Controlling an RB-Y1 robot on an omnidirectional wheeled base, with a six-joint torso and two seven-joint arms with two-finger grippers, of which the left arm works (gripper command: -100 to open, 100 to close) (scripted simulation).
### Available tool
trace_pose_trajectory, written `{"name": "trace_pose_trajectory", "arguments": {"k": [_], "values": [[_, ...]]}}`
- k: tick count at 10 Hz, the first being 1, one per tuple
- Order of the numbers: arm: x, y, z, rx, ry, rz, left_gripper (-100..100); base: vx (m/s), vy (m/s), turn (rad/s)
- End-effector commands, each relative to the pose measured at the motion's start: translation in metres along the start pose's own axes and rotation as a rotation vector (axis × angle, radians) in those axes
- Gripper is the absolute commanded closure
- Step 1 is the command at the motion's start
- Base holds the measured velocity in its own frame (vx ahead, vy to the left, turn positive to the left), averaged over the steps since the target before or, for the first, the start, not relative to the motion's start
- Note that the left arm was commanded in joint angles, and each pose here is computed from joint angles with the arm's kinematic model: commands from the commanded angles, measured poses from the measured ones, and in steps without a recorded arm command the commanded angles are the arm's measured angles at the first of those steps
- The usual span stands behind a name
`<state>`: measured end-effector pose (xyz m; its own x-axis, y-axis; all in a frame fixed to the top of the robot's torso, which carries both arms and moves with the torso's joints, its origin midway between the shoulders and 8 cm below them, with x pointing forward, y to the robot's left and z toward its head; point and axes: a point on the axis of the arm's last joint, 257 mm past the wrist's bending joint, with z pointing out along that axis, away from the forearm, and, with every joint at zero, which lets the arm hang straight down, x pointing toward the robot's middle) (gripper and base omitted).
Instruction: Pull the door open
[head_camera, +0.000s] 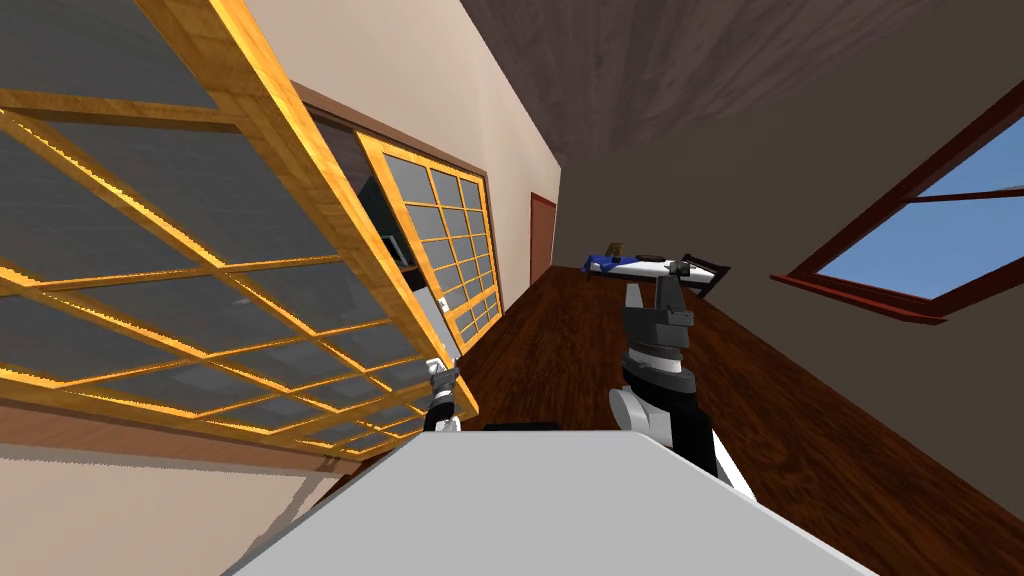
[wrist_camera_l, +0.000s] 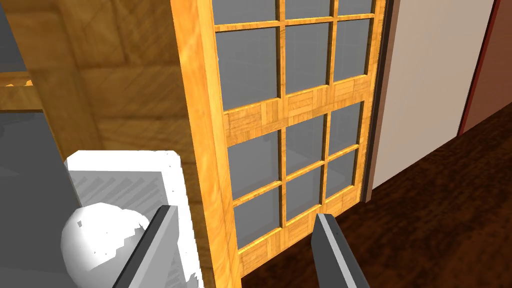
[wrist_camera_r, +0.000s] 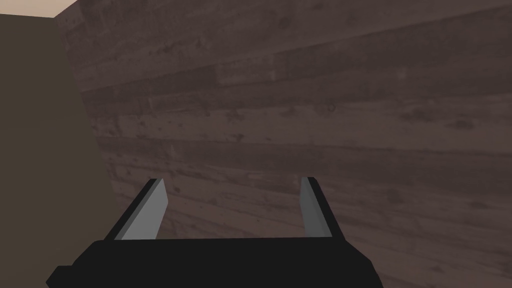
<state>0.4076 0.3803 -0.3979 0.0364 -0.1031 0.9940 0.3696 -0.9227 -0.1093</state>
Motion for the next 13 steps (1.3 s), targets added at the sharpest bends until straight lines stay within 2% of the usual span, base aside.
{"name": "trace_pose_trajectory", "arguments": {"k": [1,4,5,6,9,11,12,13], "values": [[-0.003,-0.01,-0.0008,0.018,-0.007,-0.039,-100,-0.105,0.031,-0.049],[-0.001,-0.006,0.0007,0.017,-0.006,-0.105,-100,-0.092,0.01,-0.042],[0.003,0.007,0.0019,-0.002,0.003,-0.099,-100,-0.039,-0.012,-0.06],[0.0,-0.01,-0.0016,0.006,0.003,-0.105,-100,0.003,-0.01,-0.219],[-0.003,-0.028,-0.0046,0.019,0.004,-0.102,-100,0.016,0.026,-0.071],[-0.006,-0.049,-0.0081,0.033,0.006,-0.098,-100,0.019,0.025,-0.088],[-0.006,-0.049,-0.0081,0.033,0.006,-0.098,-100,0.012,0.03,-0.014],[-0.002,-0.034,-0.0091,0.012,0.012,-0.109,-100,0.007,-0.005,-0.044]]}}
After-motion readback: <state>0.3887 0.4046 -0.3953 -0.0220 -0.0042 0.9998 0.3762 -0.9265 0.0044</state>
